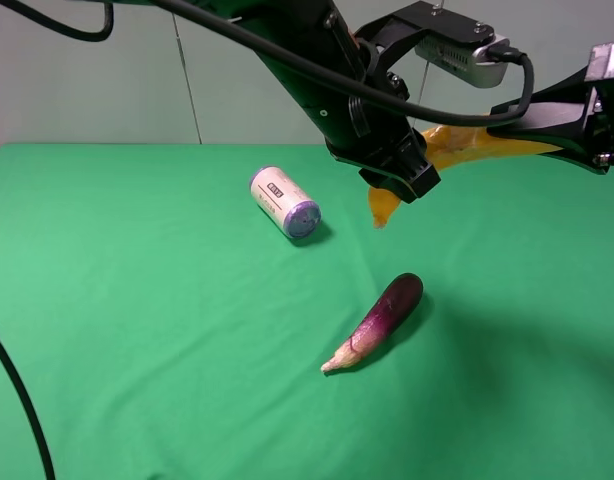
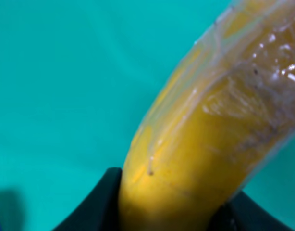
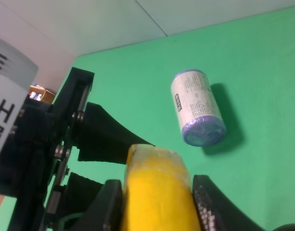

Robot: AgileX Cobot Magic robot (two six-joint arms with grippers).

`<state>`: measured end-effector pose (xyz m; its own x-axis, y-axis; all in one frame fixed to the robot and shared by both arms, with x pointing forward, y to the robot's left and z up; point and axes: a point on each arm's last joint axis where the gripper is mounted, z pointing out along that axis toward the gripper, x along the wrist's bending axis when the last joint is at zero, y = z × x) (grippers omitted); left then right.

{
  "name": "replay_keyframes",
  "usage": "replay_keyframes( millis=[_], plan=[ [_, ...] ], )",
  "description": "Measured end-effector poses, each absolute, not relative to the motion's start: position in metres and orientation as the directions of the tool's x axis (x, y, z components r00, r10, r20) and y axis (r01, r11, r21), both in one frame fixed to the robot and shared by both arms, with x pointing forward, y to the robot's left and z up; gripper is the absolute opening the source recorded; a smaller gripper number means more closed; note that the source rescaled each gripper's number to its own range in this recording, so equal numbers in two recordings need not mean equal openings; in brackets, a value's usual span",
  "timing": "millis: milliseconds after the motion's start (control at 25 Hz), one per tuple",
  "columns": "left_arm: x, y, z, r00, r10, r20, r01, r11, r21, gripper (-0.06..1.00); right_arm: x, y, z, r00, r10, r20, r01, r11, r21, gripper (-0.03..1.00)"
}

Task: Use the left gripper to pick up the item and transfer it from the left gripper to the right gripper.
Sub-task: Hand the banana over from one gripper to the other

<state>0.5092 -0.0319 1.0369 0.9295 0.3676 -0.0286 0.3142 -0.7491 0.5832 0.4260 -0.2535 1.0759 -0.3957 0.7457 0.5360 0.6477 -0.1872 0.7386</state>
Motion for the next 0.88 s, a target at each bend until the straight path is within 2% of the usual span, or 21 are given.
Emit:
replay_keyframes(
  millis=[280, 320, 360, 400, 440, 480, 600, 880],
  plan=[
    [0.5112, -0.0321, 1.0375, 0.929, 0.371, -0.007, 0.302, -0.746, 0.594, 0.01, 0.4263, -0.2539, 1.0758, -0.393, 0.749, 0.534, 0.646, -0.188, 0.74, 0.01],
    [0.5118, -0.0324, 1.0379, 0.926, 0.377, -0.006, 0.305, -0.741, 0.598, 0.1, 0.4265, -0.254, 1.0758, -0.392, 0.75, 0.532, 0.645, -0.189, 0.741, 0.01],
    [0.5125, -0.0329, 1.0384, 0.921, 0.39, -0.01, 0.315, -0.73, 0.606, 0.26, 0.4264, -0.254, 1.0758, -0.392, 0.75, 0.532, 0.645, -0.188, 0.741, 0.01],
    [0.5134, -0.0334, 1.0391, 0.915, 0.403, -0.014, 0.326, -0.718, 0.615, 0.5, 0.426, -0.2538, 1.0755, -0.395, 0.749, 0.531, 0.647, -0.183, 0.74, 0.01],
    [0.5137, -0.0336, 1.0393, 0.912, 0.411, -0.017, 0.332, -0.712, 0.619, 0.69, 0.4254, -0.2532, 1.0753, -0.401, 0.746, 0.532, 0.651, -0.177, 0.738, 0.01],
    [0.5138, -0.0337, 1.0394, 0.909, 0.416, -0.021, 0.338, -0.708, 0.62, 0.81, 0.4249, -0.2528, 1.0752, -0.404, 0.743, 0.533, 0.654, -0.172, 0.736, 0.01],
    [0.5131, -0.0333, 1.0389, 0.908, 0.418, -0.028, 0.346, -0.711, 0.613, 0.95, 0.4247, -0.2528, 1.0749, -0.406, 0.744, 0.531, 0.656, -0.168, 0.736, 0.01],
    [0.5056, -0.0277, 1.0363, 0.902, 0.424, -0.086, 0.401, -0.745, 0.532, 1.0, 0.4247, -0.2528, 1.0749, -0.406, 0.744, 0.53, 0.656, -0.167, 0.736, 0.01]
  ],
)
